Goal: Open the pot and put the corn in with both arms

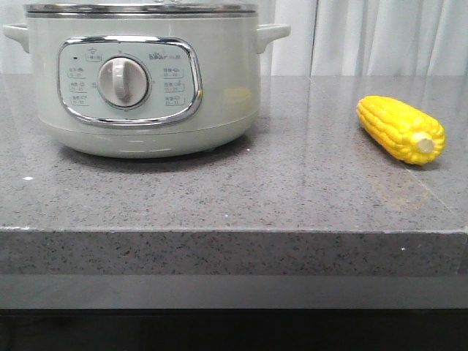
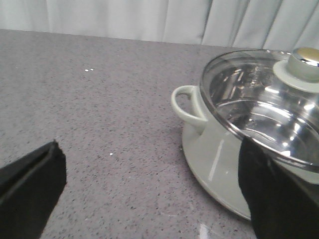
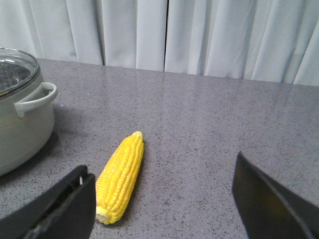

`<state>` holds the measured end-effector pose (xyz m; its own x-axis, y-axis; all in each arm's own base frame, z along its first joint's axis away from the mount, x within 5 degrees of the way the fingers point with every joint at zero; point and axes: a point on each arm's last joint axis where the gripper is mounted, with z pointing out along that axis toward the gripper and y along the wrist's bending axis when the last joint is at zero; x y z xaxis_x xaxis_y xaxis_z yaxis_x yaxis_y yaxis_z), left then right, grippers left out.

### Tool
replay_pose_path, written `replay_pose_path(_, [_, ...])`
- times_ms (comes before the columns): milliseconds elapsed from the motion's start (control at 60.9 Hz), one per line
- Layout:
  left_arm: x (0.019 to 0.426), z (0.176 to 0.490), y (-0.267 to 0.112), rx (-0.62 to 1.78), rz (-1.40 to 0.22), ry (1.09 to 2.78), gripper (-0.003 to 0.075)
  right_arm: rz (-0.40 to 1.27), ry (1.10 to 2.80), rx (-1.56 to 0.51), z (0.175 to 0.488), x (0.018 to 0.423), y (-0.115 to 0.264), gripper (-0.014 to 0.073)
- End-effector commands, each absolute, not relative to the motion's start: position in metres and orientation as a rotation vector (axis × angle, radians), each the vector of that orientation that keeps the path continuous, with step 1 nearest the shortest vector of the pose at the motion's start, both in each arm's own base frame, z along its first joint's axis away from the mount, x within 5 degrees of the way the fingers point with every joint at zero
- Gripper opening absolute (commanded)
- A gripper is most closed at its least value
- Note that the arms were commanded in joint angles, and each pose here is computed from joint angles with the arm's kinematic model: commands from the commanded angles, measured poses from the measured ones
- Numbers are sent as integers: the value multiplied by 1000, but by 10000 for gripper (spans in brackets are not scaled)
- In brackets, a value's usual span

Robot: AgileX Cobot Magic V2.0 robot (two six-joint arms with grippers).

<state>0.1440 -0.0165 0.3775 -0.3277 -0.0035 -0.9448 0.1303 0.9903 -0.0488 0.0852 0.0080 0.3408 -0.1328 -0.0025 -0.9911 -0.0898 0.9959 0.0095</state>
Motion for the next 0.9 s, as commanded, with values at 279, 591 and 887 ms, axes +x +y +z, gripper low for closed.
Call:
replay_pose_path(279, [252, 439, -100, 413, -321, 2002, 661, 63, 1597, -58, 357, 87, 7, 581])
replay_pose_path(591, [317, 457, -157, 558, -384, 2093, 641, 63, 1595, -57, 357, 87, 7, 581])
replay_pose_path(887, [343, 441, -169, 567, -380, 2134, 640, 62, 1583, -56, 358, 87, 7, 581])
